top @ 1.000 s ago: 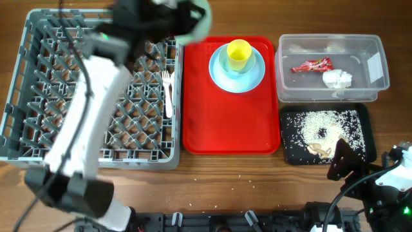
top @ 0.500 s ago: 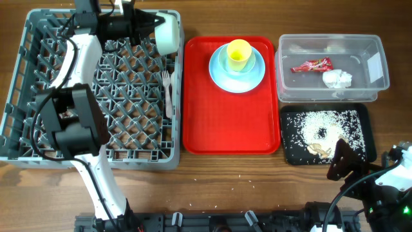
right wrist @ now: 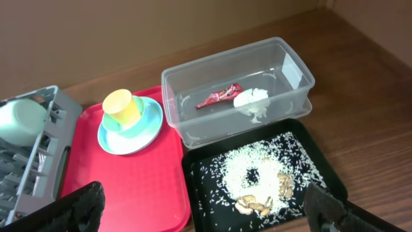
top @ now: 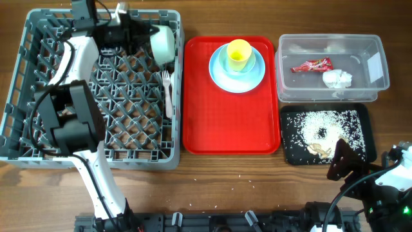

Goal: Sort waste into correct bins and load items into the dishwasher rack
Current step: 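Lift the green bowl with the left gripper and set it upside down in the rack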

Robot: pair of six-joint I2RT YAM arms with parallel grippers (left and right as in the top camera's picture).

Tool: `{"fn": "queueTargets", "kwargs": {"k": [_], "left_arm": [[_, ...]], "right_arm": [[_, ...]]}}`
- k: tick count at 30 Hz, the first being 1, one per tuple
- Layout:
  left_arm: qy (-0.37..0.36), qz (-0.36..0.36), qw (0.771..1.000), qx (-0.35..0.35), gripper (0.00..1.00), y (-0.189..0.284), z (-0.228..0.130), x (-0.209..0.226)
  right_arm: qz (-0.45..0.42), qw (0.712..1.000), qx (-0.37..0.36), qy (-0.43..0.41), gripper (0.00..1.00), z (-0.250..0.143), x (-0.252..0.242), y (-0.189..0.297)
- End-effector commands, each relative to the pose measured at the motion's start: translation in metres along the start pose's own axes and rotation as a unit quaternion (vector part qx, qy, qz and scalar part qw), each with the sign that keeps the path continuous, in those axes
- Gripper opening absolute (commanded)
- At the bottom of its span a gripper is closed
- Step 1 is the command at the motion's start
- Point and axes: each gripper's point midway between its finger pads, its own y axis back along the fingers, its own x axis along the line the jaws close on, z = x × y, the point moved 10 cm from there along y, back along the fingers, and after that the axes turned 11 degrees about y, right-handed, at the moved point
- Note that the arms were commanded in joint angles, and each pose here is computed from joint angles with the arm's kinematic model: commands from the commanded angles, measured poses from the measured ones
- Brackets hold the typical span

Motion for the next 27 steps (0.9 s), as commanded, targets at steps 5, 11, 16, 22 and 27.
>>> {"fn": "queueTargets", "kwargs": {"k": [5, 11, 16, 22, 27], "left_arm": [[-0.006, 0.074, 0.993, -0.091, 1.00, 0.021, 0.014, 0.019], [-0.047, 0.112, 0.977, -0.176, 1.00, 0.048, -0.003, -0.022], [-0.116, 0.187, 0.934, -0.282, 1.00, 0.067, -0.060, -0.083], [-0.206, 0.213, 0.919, -0.261, 1.00, 0.010, -0.142, -0.129], [-0.236, 0.366, 0.867, -0.242, 0.04, -0.059, -0.146, -0.085]], "right_arm": [[-0.004, 1.000, -0.004, -0.006, 1.00, -0.001, -0.001, 0.001], [-0.004, 1.000, -0.004, -0.006, 1.00, -0.001, -0.001, 0.001], [-0.004, 1.000, -0.004, -0.006, 1.00, -0.001, -0.001, 0.001], [-0.004, 1.000, -0.003, -0.006, 1.00, -0.001, -0.001, 0.001], [-0.004, 1.000, -0.004, -0.006, 1.00, -0.001, -0.001, 0.001]]}}
